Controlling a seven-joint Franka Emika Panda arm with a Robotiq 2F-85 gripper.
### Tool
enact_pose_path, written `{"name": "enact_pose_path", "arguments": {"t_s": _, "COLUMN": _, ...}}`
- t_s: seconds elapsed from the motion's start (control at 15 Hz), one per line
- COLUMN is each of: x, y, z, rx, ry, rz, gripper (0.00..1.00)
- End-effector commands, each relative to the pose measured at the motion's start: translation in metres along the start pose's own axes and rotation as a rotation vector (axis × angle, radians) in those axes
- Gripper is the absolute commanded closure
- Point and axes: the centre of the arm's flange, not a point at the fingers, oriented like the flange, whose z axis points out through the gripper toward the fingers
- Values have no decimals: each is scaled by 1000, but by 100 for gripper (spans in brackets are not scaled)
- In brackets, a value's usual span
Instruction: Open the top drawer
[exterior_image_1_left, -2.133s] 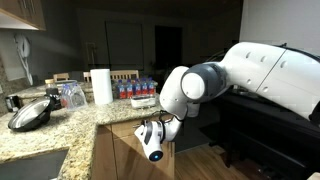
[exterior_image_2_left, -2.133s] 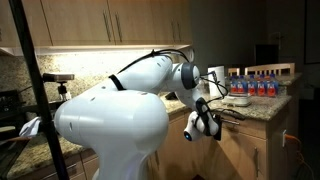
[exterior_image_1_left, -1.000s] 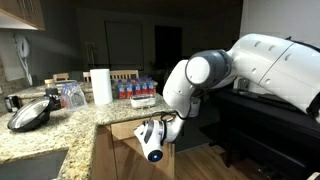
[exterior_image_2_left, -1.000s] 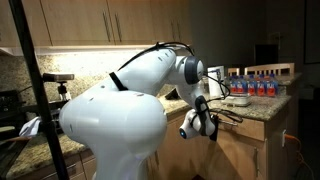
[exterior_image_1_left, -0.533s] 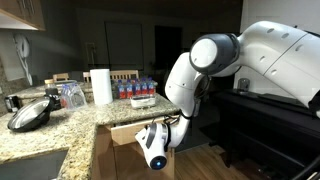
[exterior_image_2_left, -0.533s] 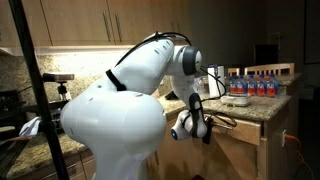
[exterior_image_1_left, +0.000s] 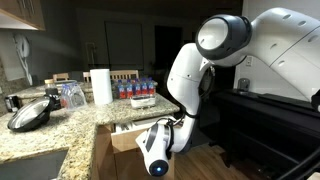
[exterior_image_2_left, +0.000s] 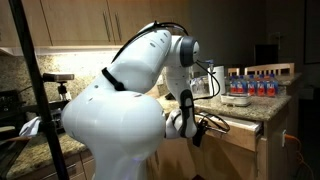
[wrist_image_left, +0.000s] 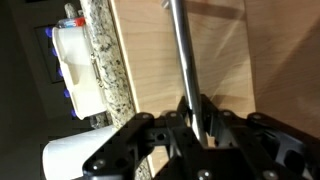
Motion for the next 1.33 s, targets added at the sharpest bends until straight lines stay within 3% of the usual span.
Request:
{"name": "enact_pose_path", "arguments": {"t_s": 0.0, "x": 22, "y": 30, "z": -44, "rx": 32, "ry": 13, "rz": 39, "gripper": 96}}
{"name": "enact_pose_path", "arguments": {"t_s": 1.27, "x": 6, "y": 55, "z": -123, "rx": 221, "ry": -18, "rz": 76, "gripper": 96}}
